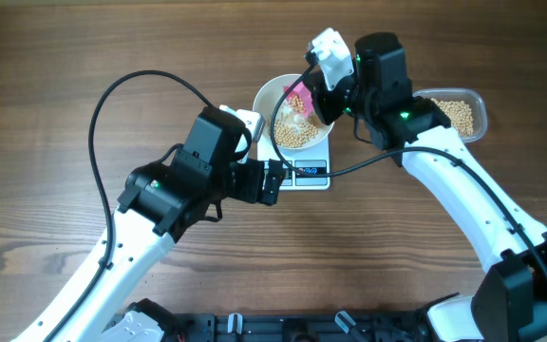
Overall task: Scoop item into bowl and weigh 150g on scale
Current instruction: 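Tilt the scoop with the right gripper to pour soybeans into the bowl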
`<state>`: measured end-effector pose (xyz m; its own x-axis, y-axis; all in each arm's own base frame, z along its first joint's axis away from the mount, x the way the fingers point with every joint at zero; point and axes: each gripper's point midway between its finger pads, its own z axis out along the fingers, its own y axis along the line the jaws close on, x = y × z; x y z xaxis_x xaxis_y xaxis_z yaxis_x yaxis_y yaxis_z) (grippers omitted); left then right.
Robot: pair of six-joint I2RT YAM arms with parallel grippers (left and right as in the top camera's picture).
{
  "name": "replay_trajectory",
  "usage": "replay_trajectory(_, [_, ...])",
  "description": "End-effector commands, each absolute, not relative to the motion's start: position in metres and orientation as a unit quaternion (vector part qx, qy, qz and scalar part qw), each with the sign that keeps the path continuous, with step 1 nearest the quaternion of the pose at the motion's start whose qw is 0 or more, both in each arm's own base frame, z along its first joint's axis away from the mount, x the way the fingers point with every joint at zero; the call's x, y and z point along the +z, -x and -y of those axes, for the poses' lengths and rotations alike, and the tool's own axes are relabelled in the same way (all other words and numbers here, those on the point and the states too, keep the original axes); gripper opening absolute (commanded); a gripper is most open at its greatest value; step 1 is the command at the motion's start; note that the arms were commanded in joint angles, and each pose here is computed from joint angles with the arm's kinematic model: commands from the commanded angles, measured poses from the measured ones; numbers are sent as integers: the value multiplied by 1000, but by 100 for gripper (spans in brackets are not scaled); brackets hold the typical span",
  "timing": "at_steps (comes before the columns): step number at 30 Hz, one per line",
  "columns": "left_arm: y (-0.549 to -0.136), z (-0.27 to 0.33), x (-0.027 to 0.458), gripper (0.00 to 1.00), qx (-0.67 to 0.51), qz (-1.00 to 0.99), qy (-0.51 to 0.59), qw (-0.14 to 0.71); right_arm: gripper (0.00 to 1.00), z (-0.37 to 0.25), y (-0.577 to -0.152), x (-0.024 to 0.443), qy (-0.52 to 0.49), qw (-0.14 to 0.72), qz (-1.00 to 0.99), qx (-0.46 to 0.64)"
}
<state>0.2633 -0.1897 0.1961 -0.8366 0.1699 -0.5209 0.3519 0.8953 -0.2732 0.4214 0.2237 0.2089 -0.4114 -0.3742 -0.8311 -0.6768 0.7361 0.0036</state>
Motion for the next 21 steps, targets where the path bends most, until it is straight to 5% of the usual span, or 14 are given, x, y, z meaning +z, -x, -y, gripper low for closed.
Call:
replay_trajectory(1, [-263, 189, 195, 100, -176, -940, -149, 253, 4, -223, -420, 226, 331, 460, -808, 160])
replay_trajectory(21, [-263, 189, 195, 100, -176, -940, -149, 253, 4, -228, -419, 247, 388, 500, -764, 129])
